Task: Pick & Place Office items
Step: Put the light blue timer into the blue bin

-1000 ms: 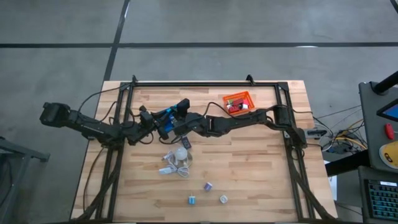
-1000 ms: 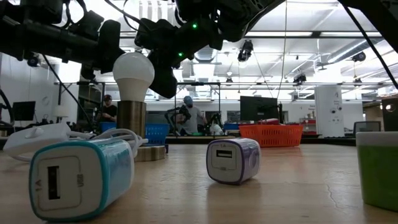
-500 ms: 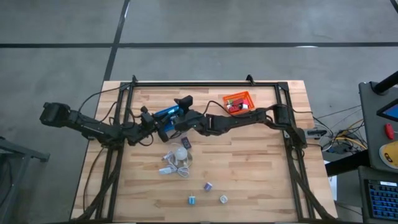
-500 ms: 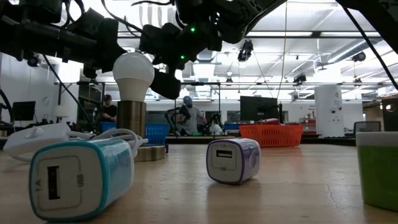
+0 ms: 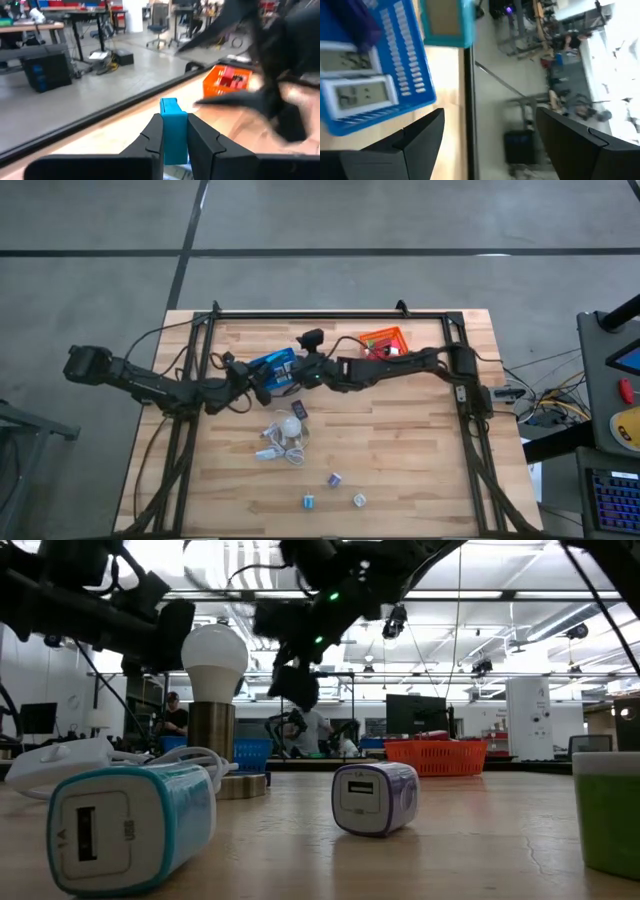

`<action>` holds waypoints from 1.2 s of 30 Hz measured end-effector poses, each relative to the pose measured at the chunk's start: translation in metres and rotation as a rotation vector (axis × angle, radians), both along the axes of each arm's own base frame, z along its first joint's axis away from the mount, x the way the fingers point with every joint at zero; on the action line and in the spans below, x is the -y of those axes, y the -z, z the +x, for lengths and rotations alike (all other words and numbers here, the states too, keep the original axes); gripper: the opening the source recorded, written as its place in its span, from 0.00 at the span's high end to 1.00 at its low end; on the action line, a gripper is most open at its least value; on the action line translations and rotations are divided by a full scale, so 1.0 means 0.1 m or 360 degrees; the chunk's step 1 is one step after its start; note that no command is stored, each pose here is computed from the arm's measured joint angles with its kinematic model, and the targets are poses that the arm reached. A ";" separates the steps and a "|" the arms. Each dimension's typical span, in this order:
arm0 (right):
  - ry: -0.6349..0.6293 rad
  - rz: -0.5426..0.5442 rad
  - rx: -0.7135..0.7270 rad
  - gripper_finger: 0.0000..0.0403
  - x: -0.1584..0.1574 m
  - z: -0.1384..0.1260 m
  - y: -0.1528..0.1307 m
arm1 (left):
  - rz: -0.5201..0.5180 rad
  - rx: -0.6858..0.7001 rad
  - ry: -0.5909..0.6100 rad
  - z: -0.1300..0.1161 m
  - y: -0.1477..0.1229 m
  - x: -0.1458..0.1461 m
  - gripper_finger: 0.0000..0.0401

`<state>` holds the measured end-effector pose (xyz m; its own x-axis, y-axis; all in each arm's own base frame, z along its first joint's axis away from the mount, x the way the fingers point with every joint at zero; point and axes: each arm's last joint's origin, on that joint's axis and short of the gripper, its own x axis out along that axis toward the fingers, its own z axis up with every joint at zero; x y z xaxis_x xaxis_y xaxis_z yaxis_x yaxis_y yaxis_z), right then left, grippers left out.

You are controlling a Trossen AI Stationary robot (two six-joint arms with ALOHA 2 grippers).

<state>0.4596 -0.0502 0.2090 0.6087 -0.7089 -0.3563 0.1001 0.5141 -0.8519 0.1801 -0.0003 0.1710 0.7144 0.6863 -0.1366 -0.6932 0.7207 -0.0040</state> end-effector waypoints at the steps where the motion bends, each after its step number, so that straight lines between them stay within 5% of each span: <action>1: -0.0027 0.0042 0.0029 0.24 -0.01 -0.05 -0.03 | -0.0012 -0.0024 -0.0011 0.00 0.01 -0.01 0.87; 14: -0.0643 0.0841 0.0380 0.29 -0.17 -1.25 -0.55 | -0.0265 -0.0371 0.0150 0.03 0.00 -0.17 0.87; 21: -0.0801 0.1096 0.0544 0.30 -0.26 -1.82 -0.67 | -0.0395 -0.0513 0.0169 0.02 -0.01 -0.32 0.87; 36: -0.0789 0.1230 0.0469 0.31 -0.31 -1.93 -0.28 | -0.0615 -0.0639 0.0265 -0.03 0.05 -0.39 0.87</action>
<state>0.2662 -0.0189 0.2374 0.9156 0.0192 -0.4017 -0.1237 0.9639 -0.2359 0.1776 0.0382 0.1662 0.6486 0.4157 -0.6376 -0.5724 0.8186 -0.0485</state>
